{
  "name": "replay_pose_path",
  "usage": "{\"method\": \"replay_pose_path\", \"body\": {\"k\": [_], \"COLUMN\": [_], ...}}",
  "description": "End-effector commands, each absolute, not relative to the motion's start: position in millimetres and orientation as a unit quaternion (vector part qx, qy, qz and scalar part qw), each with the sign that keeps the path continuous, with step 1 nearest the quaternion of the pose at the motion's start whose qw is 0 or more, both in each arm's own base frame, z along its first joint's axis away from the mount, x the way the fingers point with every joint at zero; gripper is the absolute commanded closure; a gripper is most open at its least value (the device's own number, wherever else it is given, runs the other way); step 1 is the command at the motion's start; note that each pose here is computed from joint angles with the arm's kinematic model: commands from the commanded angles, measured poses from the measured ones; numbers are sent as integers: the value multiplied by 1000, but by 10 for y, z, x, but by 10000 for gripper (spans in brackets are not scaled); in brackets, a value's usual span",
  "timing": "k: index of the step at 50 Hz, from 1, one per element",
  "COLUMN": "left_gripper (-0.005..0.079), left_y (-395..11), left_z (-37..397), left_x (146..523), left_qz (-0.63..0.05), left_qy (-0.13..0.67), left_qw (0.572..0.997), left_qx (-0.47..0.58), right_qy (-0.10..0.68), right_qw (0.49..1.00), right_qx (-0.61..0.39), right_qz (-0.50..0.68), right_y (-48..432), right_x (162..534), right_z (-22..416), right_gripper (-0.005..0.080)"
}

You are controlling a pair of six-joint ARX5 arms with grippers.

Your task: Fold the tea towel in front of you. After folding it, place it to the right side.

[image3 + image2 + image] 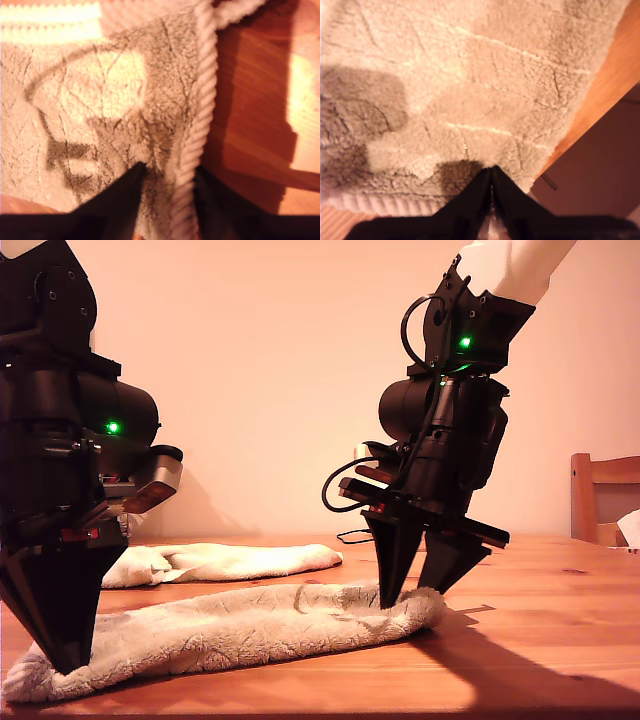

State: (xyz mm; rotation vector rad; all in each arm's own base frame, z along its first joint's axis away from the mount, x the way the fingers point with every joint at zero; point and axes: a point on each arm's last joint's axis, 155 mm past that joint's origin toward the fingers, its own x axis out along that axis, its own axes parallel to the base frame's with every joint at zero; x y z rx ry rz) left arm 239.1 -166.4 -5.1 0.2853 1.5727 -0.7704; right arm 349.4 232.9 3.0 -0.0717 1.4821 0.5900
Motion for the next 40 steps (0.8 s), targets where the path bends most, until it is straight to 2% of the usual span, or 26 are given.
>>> {"method": "replay_pose_path", "body": {"k": [1, 8, 22, 40], "left_gripper": [761, 761, 761, 761], "left_y": [-1633, -1635, -1683, -1913], "left_z": [-211, -212, -206, -172], "left_x": [2283, 2289, 2321, 2346], "left_qz": [-336, -336, -343, -376], "left_qy": [703, 702, 695, 672], "left_qw": [614, 615, 620, 629], "left_qx": [126, 126, 120, 105], "right_qy": [689, 680, 671, 627], "right_qw": [672, 676, 686, 733], "right_qx": [-44, -49, -51, -74], "right_qz": [269, 278, 276, 252], "right_y": [2367, 2452, 2497, 2219], "right_x": [3325, 3326, 3360, 3641], "right_z": [-222, -217, -153, 399], "right_gripper": [656, 768, 765, 765]}}
